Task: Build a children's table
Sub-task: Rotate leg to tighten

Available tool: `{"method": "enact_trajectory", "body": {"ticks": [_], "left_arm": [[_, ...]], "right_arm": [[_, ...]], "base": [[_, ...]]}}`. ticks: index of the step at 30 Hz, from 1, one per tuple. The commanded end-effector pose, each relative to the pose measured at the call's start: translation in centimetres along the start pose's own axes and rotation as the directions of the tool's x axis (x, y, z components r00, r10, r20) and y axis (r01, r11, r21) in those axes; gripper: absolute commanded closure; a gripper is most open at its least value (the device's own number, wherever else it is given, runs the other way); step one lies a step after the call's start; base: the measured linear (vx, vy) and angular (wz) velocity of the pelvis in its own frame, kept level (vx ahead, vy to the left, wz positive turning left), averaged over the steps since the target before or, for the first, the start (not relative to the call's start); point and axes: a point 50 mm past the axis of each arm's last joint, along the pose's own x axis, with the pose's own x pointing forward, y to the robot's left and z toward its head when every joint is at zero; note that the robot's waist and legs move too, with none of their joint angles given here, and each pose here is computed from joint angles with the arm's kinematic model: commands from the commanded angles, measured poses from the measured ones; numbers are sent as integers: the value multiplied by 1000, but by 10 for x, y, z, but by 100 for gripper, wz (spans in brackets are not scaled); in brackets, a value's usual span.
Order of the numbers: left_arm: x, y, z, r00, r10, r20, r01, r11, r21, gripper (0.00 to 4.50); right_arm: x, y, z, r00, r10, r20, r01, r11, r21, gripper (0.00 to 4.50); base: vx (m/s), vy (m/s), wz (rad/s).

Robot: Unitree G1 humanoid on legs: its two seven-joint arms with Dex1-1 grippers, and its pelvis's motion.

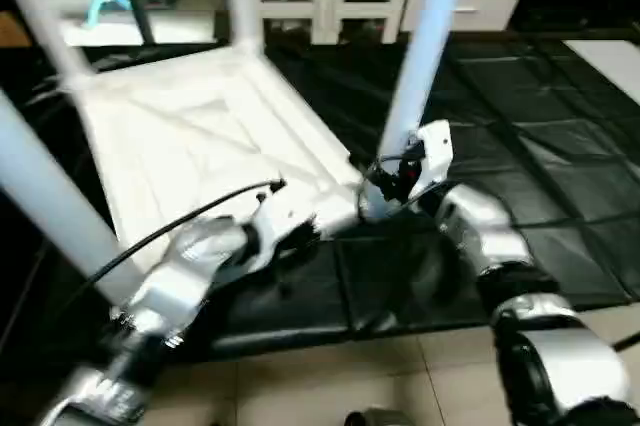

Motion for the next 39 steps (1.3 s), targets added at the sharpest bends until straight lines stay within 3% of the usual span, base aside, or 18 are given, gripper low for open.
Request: {"method": "enact_trajectory", "body": {"ticks": [1, 5, 6, 15, 16, 17, 22, 24, 26, 29, 30, 34, 36, 37, 38, 39], "left_arm": [[6, -18, 12, 987, -147, 57, 144, 988, 50, 450], [4, -20, 13, 986, -153, 69, 149, 987, 60, 450], [4, -19, 12, 986, -150, 68, 146, 987, 62, 450], [5, -9, 11, 996, -70, 59, 66, 996, 63, 450], [5, -9, 11, 997, -61, 56, 57, 996, 62, 450], [7, -7, 12, 998, -33, 58, 30, 998, 47, 450], [15, -7, 16, 998, -4, 61, 2, 999, 36, 450], [28, -3, 22, 998, 57, 41, -57, 998, 1, 450], [34, -1, 25, 996, 82, 30, -82, 996, -25, 450], [53, 14, 34, 962, 270, -38, -273, 952, -140, 450], [61, 18, 42, 943, 330, -42, -333, 927, -174, 450], [67, 20, 49, 930, 367, -36, -366, 909, -201, 450], [74, 17, 66, 942, 336, 26, -325, 925, -196, 450], [74, 17, 66, 942, 336, 26, -325, 925, -196, 450], [72, 16, 64, 948, 316, 33, -306, 936, -175, 450], [66, 14, 54, 960, 279, 23, -273, 951, -144, 450]], "right_arm": [[-8, -4, 7, 999, 40, -6, -40, 999, -18, 113], [-20, -8, 3, 997, 75, -28, -76, 997, -14, 113], [-22, -8, 2, 996, 80, -34, -80, 997, -9, 138], [-28, -5, -9, 987, 120, -109, -121, 993, 6, 205], [-27, -8, -13, 989, 67, -129, -66, 998, 8, 222], [-25, -15, -22, 980, -128, -149, 133, 991, 25, 227], [-20, -14, -35, 945, -282, -165, 295, 954, 55, 256], [-9, -6, -48, 903, -389, -183, 411, 905, 107, 258], [-4, -4, -53, 878, -437, -195, 465, 875, 134, 260], [9, 6, -69, 730, -633, -260, 683, 693, 231, 261], [17, 14, -74, 696, -661, -279, 717, 656, 234, 261], [25, 22, -76, 690, -666, -284, 724, 647, 239, 261], [59, 47, -61, 831, -527, -179, 555, 758, 342, 261], [59, 47, -61, 831, -527, -179, 555, 758, 342, 261], [63, 48, -53, 868, -480, -126, 489, 783, 385, 261], [60, 41, -43, 895, -442, -61, 432, 823, 370, 261]], "base": [[0, 0, 0], [0, 0, 0], [0, 0, 0], [0, 0, 0], [0, 0, 0], [0, 0, 0], [0, 0, 0], [0, 0, 0], [0, 0, 0], [0, 0, 0], [0, 0, 0], [0, 0, 0], [0, 0, 0], [0, 0, 0], [0, 0, 0], [0, 0, 0]]}}
